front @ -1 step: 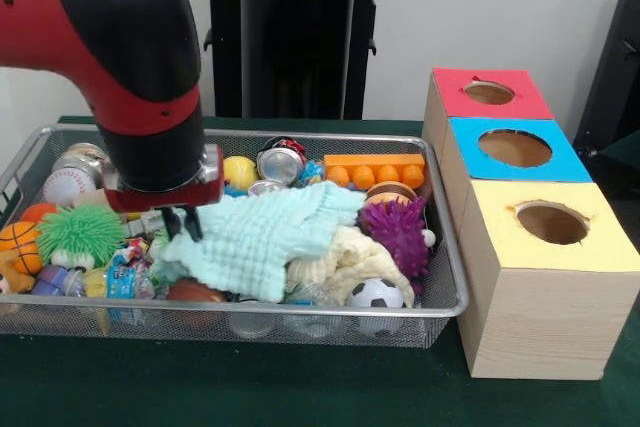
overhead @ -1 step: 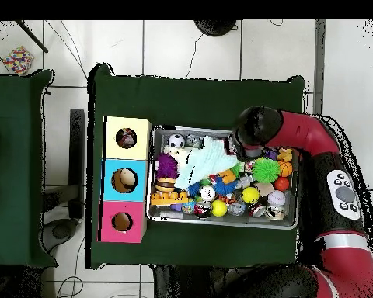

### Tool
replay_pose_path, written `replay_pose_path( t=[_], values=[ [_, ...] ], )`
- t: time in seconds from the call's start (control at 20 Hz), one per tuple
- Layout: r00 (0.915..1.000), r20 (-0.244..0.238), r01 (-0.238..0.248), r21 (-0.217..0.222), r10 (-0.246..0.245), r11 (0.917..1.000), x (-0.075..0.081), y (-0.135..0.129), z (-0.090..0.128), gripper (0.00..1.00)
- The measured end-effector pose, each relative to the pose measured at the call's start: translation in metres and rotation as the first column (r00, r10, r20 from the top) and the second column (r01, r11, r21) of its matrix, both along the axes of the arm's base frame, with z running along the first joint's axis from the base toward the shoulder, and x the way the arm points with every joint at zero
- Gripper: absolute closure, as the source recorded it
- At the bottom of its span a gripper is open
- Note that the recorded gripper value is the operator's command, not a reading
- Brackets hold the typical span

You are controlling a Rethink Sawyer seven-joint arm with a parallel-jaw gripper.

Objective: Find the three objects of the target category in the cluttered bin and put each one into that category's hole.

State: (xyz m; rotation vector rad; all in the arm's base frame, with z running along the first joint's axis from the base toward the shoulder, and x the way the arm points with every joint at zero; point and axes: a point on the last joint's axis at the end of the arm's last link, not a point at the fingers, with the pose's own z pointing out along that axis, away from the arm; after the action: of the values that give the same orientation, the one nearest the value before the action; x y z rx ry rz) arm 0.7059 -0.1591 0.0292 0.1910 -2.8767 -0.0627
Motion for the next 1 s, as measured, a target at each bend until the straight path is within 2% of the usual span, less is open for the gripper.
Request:
replay_pose_path(
  t=[0.2,0.35,0.45,0.5,0.85,1.0],
  values=[
    [0.9979,-0.010,-0.064,-0.074,0.063,0.9952,0.011,-0.012,0.016,1.00],
    [0.9949,-0.044,-0.096,-0.139,0.091,0.9856,0.017,-0.018,0.027,1.00],
    [0.9937,-0.062,-0.101,-0.152,0.093,0.9831,0.016,-0.019,0.029,1.00],
    [0.9917,-0.091,-0.105,-0.162,0.091,0.9813,0.012,-0.019,0.031,1.00],
    [0.9805,-0.184,-0.105,-0.191,0.070,0.9759,-0.006,-0.027,0.033,1.00],
    [0.9690,-0.241,-0.103,-0.206,0.052,0.9732,-0.017,-0.031,0.037,1.00]
  ],
)
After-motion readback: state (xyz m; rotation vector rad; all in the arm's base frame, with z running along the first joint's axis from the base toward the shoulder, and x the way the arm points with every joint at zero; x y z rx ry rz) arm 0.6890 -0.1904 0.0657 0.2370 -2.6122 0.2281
